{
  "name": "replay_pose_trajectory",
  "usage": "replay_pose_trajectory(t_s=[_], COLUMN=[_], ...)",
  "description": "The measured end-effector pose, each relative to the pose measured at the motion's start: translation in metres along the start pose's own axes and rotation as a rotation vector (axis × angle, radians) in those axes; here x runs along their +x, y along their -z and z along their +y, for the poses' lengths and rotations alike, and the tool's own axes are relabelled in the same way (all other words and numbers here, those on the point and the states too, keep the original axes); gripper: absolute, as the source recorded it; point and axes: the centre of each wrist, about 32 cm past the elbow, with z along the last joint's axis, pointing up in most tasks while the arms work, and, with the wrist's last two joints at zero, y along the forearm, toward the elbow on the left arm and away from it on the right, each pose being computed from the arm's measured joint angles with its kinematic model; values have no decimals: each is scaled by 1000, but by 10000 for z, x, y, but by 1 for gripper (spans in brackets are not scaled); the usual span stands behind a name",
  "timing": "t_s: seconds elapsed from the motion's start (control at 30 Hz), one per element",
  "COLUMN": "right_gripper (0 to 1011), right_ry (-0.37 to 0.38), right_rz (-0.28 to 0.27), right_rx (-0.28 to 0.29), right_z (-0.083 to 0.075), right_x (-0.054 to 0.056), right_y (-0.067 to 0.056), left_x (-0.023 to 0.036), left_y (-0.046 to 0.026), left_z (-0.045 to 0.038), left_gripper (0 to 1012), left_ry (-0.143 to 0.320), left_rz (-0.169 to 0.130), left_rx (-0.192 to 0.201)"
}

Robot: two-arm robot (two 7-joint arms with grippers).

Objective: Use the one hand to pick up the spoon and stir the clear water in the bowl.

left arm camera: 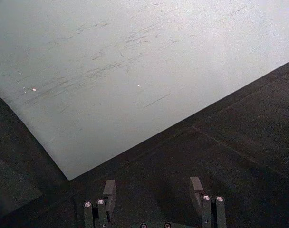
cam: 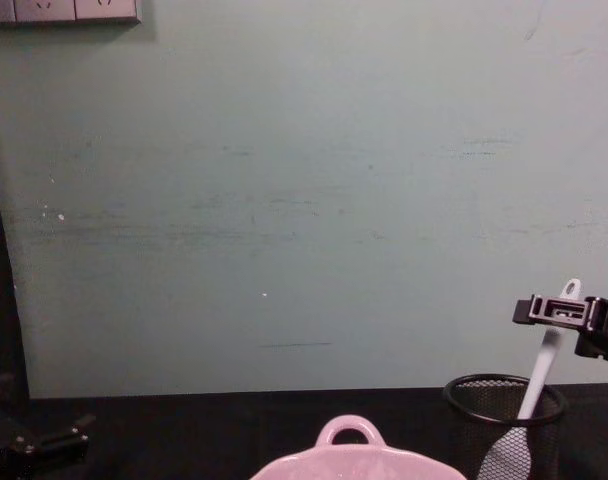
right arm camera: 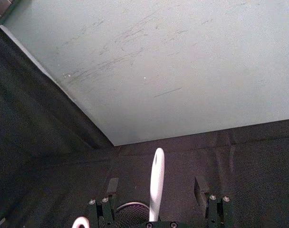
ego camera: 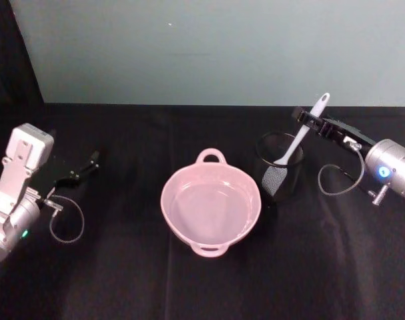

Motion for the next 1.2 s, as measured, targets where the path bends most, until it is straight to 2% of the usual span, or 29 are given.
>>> replay_pose_trajectory(t_s=[0.17,0.33,0.53,0.6,0.67,0.7,0.9,1.03,1.1,1.13,1.2], right_gripper=[994,890,734,654,624,554,390,228,189,139,118], right_ry=[0,-1,0,-1,-1,-1,0,0,0,-1,-1], right_rz=[2,3,4,5,5,5,6,6,6,7,7], right_rx=[-1,-1,-1,-1,-1,-1,-2,-2,-2,-2,-2], right_z=[-2,-4,-5,-5,-5,-5,-7,-7,-7,-7,-7], right_x=[0,-1,-2,-3,-3,-3,-4,-3,-3,-3,-3], right_y=[0,0,-1,-1,-1,-1,0,0,0,0,0], left_x=[0,0,0,0,0,0,0,0,0,0,0], left_y=[0,0,0,0,0,0,0,0,0,0,0], left_z=[0,0,0,0,0,0,0,0,0,0,0], left_gripper=[1011,1011,1011,1011,1011,1011,1011,1011,1011,1011,1011], left_ry=[0,0,0,0,0,0,0,0,0,0,0], left_rz=[0,0,0,0,0,0,0,0,0,0,0], left_rx=[0,0,0,0,0,0,0,0,0,0,0])
